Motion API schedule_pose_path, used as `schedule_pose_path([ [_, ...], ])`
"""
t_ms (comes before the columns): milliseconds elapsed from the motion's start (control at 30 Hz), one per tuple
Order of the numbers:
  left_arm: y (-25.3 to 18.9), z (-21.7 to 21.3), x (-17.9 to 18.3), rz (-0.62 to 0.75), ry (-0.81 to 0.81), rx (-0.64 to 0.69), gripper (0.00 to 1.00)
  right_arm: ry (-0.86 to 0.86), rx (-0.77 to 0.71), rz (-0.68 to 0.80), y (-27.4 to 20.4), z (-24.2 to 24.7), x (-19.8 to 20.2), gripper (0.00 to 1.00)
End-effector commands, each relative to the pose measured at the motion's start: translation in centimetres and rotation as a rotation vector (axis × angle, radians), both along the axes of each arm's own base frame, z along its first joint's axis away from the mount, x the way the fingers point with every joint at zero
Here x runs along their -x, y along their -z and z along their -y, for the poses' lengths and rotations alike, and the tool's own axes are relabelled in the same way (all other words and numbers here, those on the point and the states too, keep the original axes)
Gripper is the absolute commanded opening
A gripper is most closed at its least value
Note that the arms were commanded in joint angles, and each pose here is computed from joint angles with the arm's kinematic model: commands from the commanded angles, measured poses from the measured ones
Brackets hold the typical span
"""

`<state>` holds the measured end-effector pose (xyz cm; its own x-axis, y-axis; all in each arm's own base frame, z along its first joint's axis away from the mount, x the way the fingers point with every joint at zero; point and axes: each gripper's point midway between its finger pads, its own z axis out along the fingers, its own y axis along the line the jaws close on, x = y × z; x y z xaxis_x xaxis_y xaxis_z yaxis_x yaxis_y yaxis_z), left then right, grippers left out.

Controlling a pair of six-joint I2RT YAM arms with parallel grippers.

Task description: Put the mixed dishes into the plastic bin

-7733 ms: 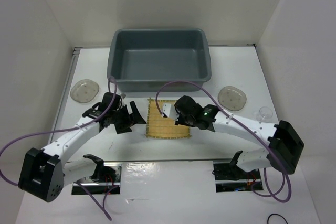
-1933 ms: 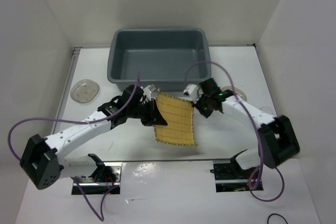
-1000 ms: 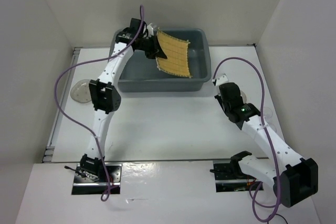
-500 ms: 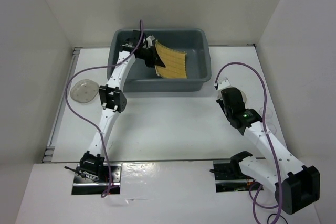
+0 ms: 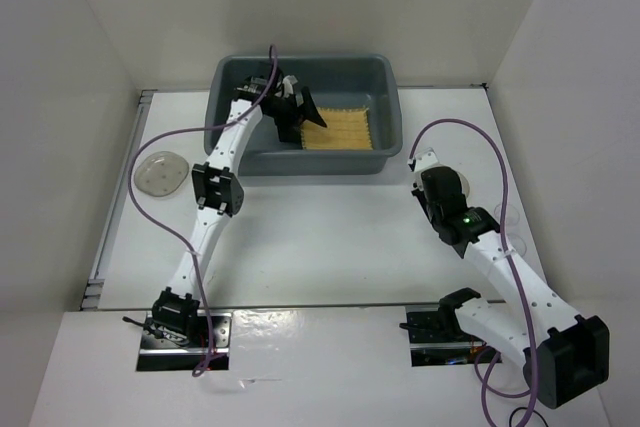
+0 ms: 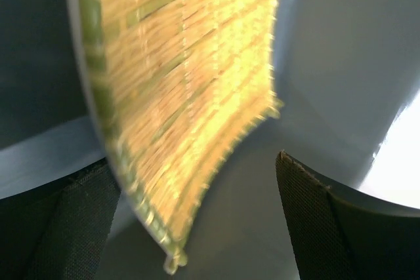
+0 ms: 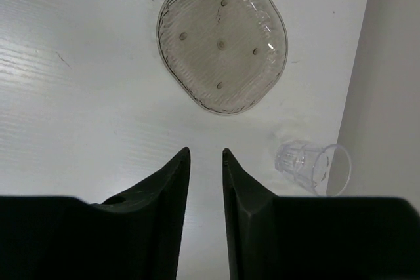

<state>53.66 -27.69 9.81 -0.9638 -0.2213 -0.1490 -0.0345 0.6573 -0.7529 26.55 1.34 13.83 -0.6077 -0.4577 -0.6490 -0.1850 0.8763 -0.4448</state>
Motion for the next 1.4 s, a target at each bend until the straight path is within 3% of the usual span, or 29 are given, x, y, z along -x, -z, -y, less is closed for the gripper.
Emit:
schedule_pose_path([
  [0, -2.8, -3.3, -1.8, 0.077, -0.076, -0.031, 1.00, -0.003, -0.029, 0.046, -0.6, -0.6, -0.9, 0.33],
  [167, -5.1, -7.4, -2.7, 0.105, -0.184, -0.110, 1.00, 0.003, -0.012, -0.020, 1.1, -0.3, -1.1, 0.59],
  [267, -7.2, -9.5, -2.7, 0.142, -0.221, -0.147, 1.00, 0.028, 0.008, -0.057, 1.7, 1.2, -1.4, 0.69],
  [433, -13.3, -12.4, -1.5, 0.259, -0.285, -0.246, 1.00, -0.021, 0.162, -0.156, 3.1, 3.7, -3.3, 0.69],
  [567, -18.7, -11.2, 1.1, 0.376, -0.273, -0.292, 1.00, -0.235, 0.202, -0.249, 4.9, 3.1, -4.0, 0.66],
  [633, -21.5, -9.2, 3.0, 0.444, -0.234, -0.294, 1.00, -0.346, 0.211, -0.281, 5.8, 2.3, -4.2, 0.72],
  [767, -25.6, -6.9, 6.6, 0.520, -0.213, -0.307, 1.00, -0.402, 0.205, -0.310, 7.0, 1.8, -5.5, 0.84],
  [867, -26.2, -5.8, 8.9, 0.531, -0.176, -0.354, 1.00, -0.387, 0.221, -0.330, 8.2, 2.1, -6.4, 0.90],
  [967, -25.6, -5.5, 11.8, 0.518, -0.139, -0.456, 1.00, -0.377, 0.258, -0.343, 9.3, 2.6, -6.9, 0.90],
  [1000, -22.5, -5.7, 12.6, 0.435, -0.109, -0.524, 1.00, -0.376, 0.259, -0.334, 9.4, 2.6, -7.2, 0.90],
  [1067, -23.1, -5.8, 14.7, 0.439, -0.140, -0.539, 1.00, -0.403, 0.279, -0.363, 10.6, 2.7, -6.8, 0.90],
  [1100, -20.3, -5.8, 14.8, 0.393, -0.134, -0.557, 1.00, -0.410, 0.285, -0.364, 10.6, 2.7, -6.8, 0.89],
  [1133, -22.6, -6.6, 16.3, 0.444, -0.173, -0.510, 1.00, -0.425, 0.300, -0.366, 10.8, 2.8, -7.1, 0.89],
  [1200, -20.0, -7.4, 17.0, 0.391, -0.228, -0.446, 1.00, -0.445, 0.279, -0.391, 11.8, 3.1, -6.9, 0.89],
  [1233, -21.9, -8.4, 18.4, 0.425, -0.271, -0.394, 1.00, -0.466, 0.283, -0.389, 11.7, 2.9, -7.3, 0.89],
  [1367, -20.8, -11.7, 19.7, 0.361, -0.338, -0.434, 1.00, -0.497, 0.251, -0.436, 12.4, 3.9, -7.9, 0.83],
])
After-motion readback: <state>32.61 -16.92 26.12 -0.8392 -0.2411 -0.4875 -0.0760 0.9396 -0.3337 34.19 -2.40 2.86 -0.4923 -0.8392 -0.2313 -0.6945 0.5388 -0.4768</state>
